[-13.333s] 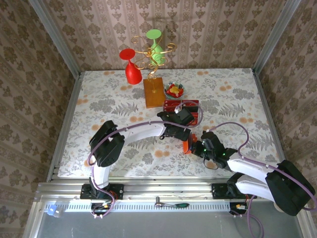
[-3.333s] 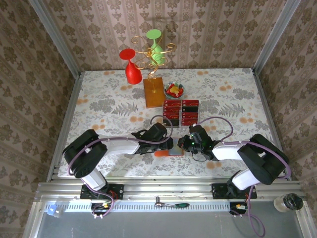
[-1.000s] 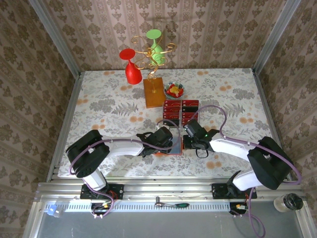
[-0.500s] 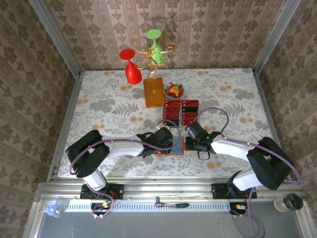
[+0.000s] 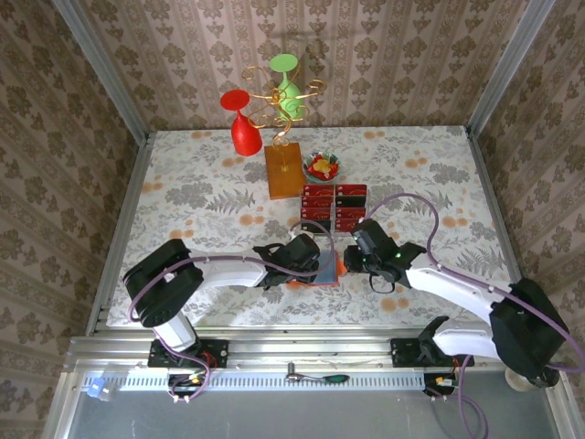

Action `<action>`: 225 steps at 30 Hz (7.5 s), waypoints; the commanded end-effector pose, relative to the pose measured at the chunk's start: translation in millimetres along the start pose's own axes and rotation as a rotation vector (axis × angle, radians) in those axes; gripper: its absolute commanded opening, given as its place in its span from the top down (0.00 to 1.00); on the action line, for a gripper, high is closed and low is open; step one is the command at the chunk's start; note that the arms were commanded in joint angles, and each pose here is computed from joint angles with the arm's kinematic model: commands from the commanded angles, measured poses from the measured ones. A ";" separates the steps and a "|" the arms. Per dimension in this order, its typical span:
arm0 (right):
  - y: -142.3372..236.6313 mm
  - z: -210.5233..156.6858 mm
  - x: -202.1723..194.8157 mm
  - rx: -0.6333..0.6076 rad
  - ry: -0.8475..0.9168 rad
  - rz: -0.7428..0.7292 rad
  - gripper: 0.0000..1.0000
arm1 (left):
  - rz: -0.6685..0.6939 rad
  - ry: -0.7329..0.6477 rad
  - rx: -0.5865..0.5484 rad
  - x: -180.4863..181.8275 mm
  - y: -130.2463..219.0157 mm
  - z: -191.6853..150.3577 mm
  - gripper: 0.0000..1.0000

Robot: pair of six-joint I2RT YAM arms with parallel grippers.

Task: Put the credit cards into the card holder
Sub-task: Press the card holder at the center of the table, then turn over the card slot in the card holder, then pick up the credit card from the storage box.

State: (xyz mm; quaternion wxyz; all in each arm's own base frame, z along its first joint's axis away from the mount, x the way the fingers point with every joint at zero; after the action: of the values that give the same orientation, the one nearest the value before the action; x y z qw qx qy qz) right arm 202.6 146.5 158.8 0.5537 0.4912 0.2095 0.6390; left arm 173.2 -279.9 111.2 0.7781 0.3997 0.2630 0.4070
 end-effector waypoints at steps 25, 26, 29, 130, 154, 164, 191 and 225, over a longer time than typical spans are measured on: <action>-65.6 -0.8 24.8 0.115 -0.201 0.089 0.96 | 0.037 -0.029 0.023 -0.4 -0.7 0.1 0.45; -67.1 -1.8 22.4 0.117 -0.199 0.083 0.96 | 0.034 -0.025 0.022 -0.4 0.2 0.7 0.45; -70.6 -6.2 15.0 0.120 -0.195 0.064 0.96 | 0.007 -0.003 0.013 -1.2 3.8 6.7 0.45; -52.7 -3.3 81.2 0.313 -0.103 0.426 0.34 | 0.006 0.191 -0.219 59.8 70.0 1.0 0.41; -78.6 -16.1 72.4 0.311 -0.180 0.415 0.53 | 0.018 0.228 -0.199 77.5 74.2 -10.2 0.42; -96.8 -25.5 56.2 0.344 -0.221 0.326 0.81 | 0.015 0.208 -0.170 71.8 66.7 -6.3 0.41; -65.1 -6.5 48.4 0.237 -0.251 0.309 0.77 | 0.114 0.115 -0.022 51.3 19.4 -28.9 0.36; -60.7 98.1 99.1 0.188 0.692 -0.060 0.47 | 0.114 0.093 -0.011 47.8 18.1 -21.8 0.36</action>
State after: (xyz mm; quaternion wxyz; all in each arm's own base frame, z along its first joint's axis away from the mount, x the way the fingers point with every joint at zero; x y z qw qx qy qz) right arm 324.3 225.8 193.9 0.4170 0.3212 0.4170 0.7410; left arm 173.0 -220.3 107.2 0.7431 0.3876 0.2789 0.4688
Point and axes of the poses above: each hand's point on the last joint's axis, 136 mm out from that joint toward the fingers, its own y axis back along the fingers, its own x axis along the line the jaws close on, z = x × y, the point moved 10 cm from there along y, back along the fingers, and after that the axes turned 8 degrees about -y, right-handed, at the moved point
